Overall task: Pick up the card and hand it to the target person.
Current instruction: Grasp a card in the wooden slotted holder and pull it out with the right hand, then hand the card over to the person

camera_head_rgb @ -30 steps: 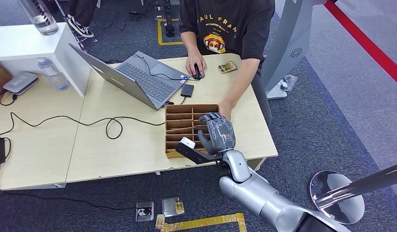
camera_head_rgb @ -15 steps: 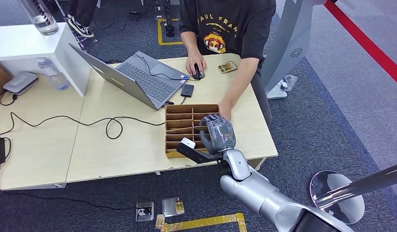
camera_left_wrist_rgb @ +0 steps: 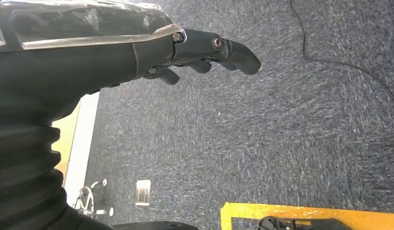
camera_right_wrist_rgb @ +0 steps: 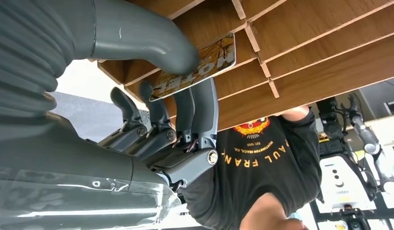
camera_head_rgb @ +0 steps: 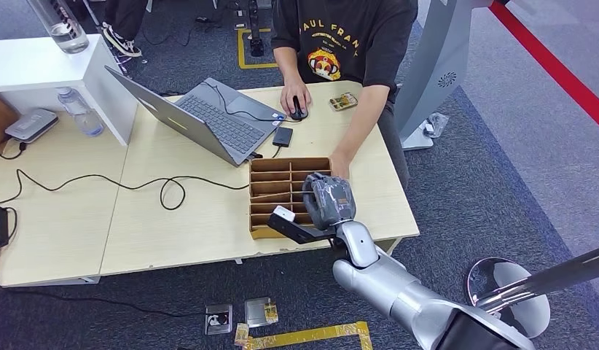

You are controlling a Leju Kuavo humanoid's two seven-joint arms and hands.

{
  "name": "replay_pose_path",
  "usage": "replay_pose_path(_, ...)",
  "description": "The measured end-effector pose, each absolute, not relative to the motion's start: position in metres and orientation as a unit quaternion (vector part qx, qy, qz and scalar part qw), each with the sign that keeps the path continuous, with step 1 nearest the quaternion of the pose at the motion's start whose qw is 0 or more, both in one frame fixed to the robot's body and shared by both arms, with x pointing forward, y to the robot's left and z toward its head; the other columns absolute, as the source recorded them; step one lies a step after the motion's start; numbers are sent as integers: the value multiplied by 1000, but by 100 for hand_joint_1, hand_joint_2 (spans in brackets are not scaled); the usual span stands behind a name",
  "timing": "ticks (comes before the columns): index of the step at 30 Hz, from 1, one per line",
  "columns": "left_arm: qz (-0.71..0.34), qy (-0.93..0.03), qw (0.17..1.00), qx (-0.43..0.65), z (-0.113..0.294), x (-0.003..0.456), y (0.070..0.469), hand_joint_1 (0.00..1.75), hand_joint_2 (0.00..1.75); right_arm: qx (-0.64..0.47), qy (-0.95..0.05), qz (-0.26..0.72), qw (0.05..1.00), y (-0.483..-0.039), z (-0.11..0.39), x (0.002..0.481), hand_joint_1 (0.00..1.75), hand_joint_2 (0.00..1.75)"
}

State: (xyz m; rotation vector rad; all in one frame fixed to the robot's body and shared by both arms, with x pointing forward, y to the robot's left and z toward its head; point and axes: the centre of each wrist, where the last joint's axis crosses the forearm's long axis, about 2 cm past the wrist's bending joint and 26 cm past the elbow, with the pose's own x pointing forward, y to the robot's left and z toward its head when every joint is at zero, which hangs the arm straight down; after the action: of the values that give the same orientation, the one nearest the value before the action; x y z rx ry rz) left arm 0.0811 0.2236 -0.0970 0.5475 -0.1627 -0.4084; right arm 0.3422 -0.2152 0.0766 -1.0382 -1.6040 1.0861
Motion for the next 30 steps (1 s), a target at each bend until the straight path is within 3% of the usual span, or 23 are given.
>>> replay_pose_path(9,-195,-77,940,269,-97,80,223,0,175,-420,-684,454,387,-210,80,330,174,175)
replay_pose_path(18,-187,-70,941,272,-98,77,223,0,175,-416,-764,358,340,-197,124,313,166,175)
replay_pose_path(30,-181,-71,943,271,-98,77,223,0,175,-424,-787,282,347,-200,162,324,173,175)
